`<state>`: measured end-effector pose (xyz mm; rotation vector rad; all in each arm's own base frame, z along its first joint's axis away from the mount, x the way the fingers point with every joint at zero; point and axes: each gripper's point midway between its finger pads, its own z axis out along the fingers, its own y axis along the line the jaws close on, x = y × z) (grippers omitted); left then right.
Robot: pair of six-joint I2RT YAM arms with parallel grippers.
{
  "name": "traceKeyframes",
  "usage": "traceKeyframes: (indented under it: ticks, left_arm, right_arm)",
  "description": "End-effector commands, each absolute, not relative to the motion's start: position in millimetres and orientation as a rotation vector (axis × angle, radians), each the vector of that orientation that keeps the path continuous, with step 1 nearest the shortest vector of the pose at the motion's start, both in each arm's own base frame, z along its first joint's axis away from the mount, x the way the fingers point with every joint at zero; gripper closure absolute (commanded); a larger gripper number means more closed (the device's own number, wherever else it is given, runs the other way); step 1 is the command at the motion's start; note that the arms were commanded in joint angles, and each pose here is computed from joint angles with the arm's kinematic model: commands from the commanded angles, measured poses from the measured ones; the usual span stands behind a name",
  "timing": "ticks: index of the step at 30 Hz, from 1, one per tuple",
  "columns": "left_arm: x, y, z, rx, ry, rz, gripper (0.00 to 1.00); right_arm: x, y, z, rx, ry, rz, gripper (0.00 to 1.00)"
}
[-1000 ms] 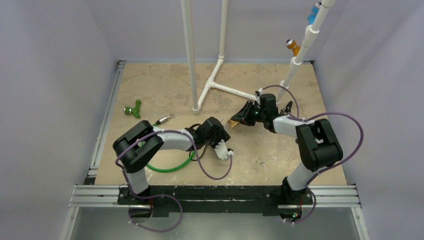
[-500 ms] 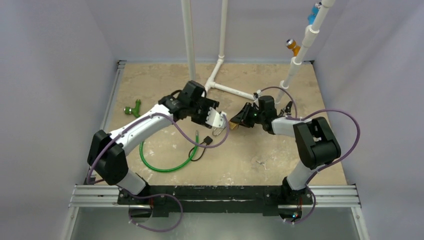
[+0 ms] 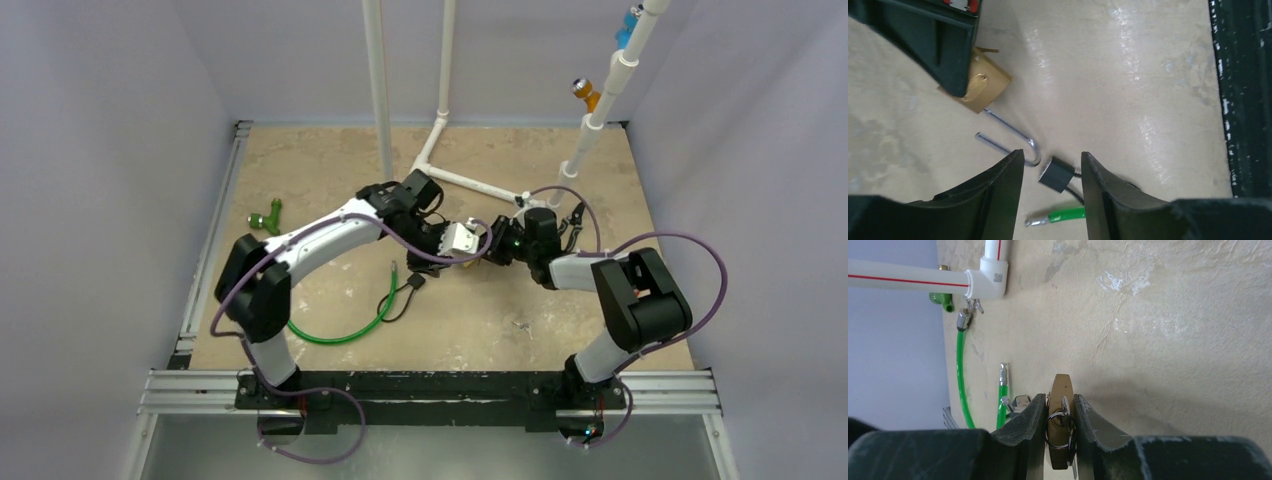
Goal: Unlock with the key
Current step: Place the lock at the center of the board.
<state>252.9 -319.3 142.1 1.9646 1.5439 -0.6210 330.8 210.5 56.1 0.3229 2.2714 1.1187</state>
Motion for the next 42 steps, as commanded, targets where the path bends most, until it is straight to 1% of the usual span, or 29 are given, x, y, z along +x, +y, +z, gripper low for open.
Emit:
traceKeyframes:
  ticks: [1,2,4,9,13,16,22,28,31,33,34,39,40,42]
  left_arm:
    - [215,-329,128,2.050,1.723,-1.011,0.60]
    - [208,-327,122,2.078,1.784,-1.079,0.62]
    - [214,-330,111,2.093,1.834,-1.098,0.65]
    - [236,-337,99,2.077,1.832,-1.070,0.67]
    - [256,-325,83,2.075,1.872,-0.981,0.69]
    - [282,-318,72,1.995,1.934,-0.880,0.68]
    - [303,-323,58,1.915,1.955,-0.748,0.66]
    - [308,-330,57,1.919,1.902,-0.645,0.65]
    - [309,-330,77,1.894,1.888,-0.632,0.65]
    - [306,-328,101,1.887,1.864,-0.634,0.63]
    - [301,-327,114,1.892,1.851,-0.644,0.62]
    - [272,-299,181,1.939,1.819,-0.650,0.55]
    - [266,-291,189,1.958,1.810,-0.642,0.55]
    - [258,-276,200,1.978,1.803,-0.617,0.55]
  right_arm:
    - [338,207,75,0.270,2.166,1.089,1.00]
    - [338,208,75,0.266,2.166,1.093,1.00]
    - [339,208,75,0.263,2.159,1.095,1.00]
    - [338,207,75,0.250,2.156,1.082,1.00]
    - [338,205,76,0.244,2.143,1.072,1.00]
    - [335,205,76,0.236,2.137,1.079,1.00]
    - [327,208,79,0.205,2.095,1.127,1.00]
    - [321,210,80,0.179,2.077,1.155,1.00]
    - [320,210,75,0.183,2.092,1.152,0.99]
    - [321,208,66,0.191,2.125,1.129,0.92]
    - [320,207,61,0.192,2.142,1.117,0.86]
    - [321,199,53,0.210,2.166,1.038,0.50]
    - [321,198,52,0.207,2.171,1.024,0.45]
    - [320,197,51,0.206,2.182,1.008,0.42]
